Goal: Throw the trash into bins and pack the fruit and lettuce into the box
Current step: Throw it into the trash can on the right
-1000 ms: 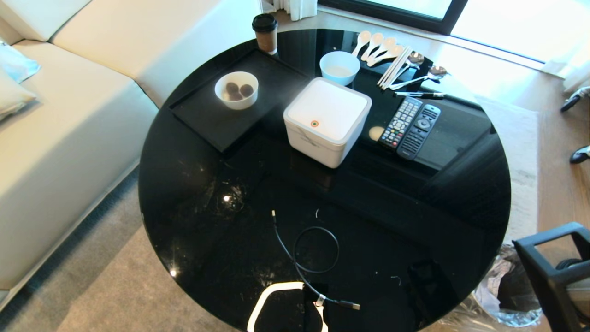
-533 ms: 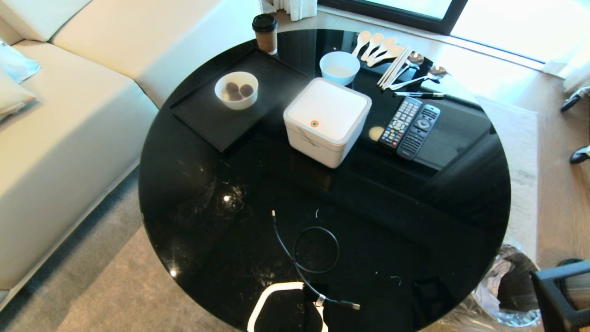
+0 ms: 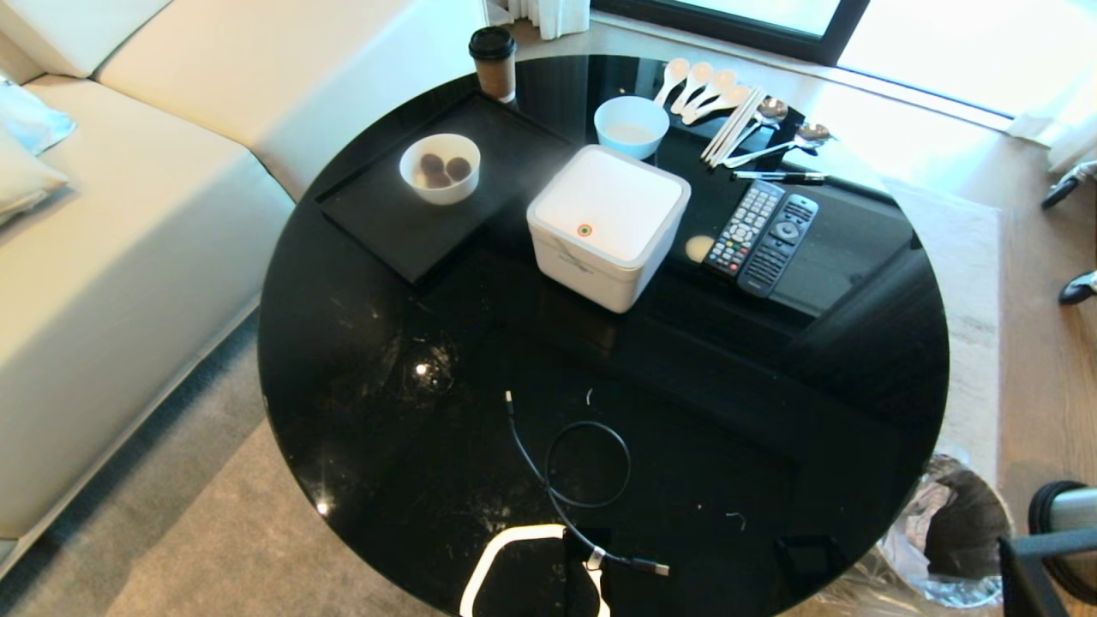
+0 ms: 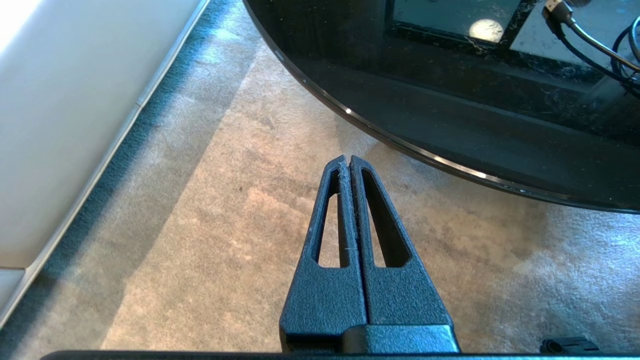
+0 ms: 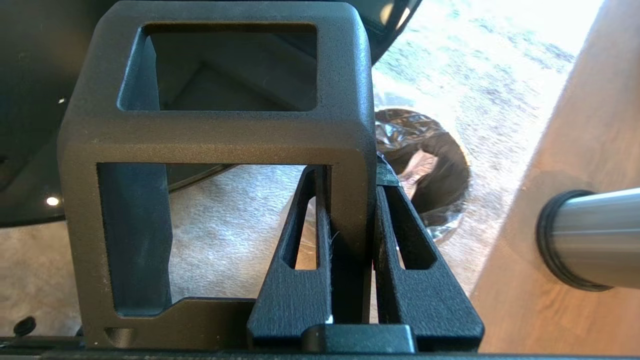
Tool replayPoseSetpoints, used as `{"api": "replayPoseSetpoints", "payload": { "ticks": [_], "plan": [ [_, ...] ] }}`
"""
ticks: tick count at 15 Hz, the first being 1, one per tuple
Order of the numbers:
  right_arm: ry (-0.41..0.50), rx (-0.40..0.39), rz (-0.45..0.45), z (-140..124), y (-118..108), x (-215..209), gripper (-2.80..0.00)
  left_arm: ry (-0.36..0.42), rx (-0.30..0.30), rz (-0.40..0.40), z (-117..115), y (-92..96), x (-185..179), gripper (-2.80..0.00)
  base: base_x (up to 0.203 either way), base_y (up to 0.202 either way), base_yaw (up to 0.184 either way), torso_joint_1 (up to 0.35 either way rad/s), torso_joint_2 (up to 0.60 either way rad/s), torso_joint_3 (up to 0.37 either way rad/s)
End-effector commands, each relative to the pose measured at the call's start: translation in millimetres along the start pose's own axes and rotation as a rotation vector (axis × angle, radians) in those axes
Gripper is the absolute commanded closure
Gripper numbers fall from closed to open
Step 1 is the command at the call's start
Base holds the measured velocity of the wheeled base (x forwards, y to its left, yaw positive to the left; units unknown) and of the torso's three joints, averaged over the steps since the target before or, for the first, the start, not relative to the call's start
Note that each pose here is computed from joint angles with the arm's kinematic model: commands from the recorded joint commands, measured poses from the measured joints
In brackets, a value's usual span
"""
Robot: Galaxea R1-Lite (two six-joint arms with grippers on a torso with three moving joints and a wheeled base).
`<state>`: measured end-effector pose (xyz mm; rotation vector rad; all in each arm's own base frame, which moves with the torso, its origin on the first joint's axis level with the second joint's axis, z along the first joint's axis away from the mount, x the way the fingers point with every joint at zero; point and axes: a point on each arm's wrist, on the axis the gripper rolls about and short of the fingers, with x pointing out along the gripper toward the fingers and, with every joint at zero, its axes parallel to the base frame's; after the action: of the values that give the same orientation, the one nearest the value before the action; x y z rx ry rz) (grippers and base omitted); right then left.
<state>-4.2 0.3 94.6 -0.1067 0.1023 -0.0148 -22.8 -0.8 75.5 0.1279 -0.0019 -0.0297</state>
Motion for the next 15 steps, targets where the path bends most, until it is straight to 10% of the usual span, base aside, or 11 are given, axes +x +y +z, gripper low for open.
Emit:
{"api": "replayPoseSetpoints", "payload": {
  "ticks": [1,15],
  "plan": [
    [-0.065,0.006,0.020,-13.7,1.5,-12.2,0.00,0.002,0.001,0.000,0.0,0.0,0.1,0.00,0.000,0.000,0.000,0.000,0.00,0.000],
    [-0.061,0.117,0.028,-20.0,1.6,-19.2,0.00,0.002,0.001,0.000,0.0,0.0,0.1,0.00,0.000,0.000,0.000,0.000,0.00,0.000]
  ]
}}
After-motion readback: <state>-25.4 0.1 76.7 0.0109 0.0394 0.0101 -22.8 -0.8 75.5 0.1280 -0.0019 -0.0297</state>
